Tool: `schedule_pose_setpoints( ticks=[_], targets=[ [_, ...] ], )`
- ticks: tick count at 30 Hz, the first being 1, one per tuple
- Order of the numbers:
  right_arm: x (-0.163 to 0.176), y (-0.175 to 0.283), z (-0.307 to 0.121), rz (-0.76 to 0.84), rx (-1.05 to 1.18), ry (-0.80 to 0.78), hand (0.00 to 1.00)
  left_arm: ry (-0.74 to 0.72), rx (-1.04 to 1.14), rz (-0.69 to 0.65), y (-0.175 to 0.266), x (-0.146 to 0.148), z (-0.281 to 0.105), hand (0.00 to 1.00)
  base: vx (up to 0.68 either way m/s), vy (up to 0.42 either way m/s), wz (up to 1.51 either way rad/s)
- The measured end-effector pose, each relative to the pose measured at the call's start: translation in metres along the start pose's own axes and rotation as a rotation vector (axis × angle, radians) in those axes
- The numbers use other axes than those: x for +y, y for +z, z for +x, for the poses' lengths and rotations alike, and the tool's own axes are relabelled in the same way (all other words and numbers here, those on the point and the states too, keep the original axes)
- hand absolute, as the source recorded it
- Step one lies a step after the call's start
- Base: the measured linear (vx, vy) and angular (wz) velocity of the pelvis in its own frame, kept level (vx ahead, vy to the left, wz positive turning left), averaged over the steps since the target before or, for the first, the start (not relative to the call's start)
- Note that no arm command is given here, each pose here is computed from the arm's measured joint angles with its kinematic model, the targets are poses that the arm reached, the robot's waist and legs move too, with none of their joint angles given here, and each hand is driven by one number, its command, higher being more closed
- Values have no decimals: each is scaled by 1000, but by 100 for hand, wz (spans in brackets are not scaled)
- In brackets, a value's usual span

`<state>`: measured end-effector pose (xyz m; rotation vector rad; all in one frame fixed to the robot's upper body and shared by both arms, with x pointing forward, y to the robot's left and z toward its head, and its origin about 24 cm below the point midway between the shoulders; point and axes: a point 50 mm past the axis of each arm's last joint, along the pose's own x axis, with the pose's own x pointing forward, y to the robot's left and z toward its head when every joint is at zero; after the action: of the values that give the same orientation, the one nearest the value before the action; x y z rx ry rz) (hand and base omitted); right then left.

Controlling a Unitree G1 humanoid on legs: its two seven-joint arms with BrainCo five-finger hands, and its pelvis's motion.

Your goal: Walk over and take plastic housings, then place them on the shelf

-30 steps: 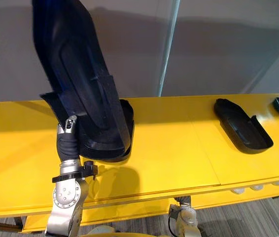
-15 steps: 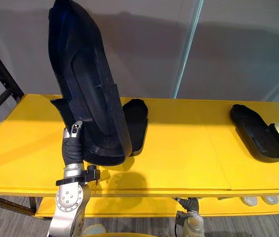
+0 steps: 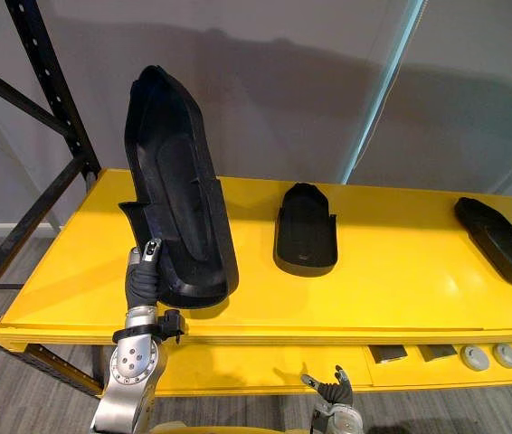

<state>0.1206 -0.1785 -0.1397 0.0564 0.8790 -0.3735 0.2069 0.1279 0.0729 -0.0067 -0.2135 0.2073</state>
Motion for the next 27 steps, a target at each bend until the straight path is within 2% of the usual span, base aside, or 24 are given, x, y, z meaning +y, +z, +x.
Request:
schedule_pose_setpoints(
  ticks=[3, 11, 16, 27],
  targets=[
    [-2, -7, -3, 4, 18, -6, 0, 16, 0, 37, -1, 3, 1, 100, -54, -11, 24],
    [3, 1, -3, 20, -16, 6, 0, 148, -18, 110, 4, 37, 1, 100, 63, -36, 3],
    [3, 0, -3, 20, -15, 6, 0, 151, 0, 140, 1, 40, -2, 100, 50, 24, -18],
    [3, -12, -8, -46, 12, 58, 0, 180, -28, 381, 5, 69, 16, 100, -34, 18, -11]
  ],
)
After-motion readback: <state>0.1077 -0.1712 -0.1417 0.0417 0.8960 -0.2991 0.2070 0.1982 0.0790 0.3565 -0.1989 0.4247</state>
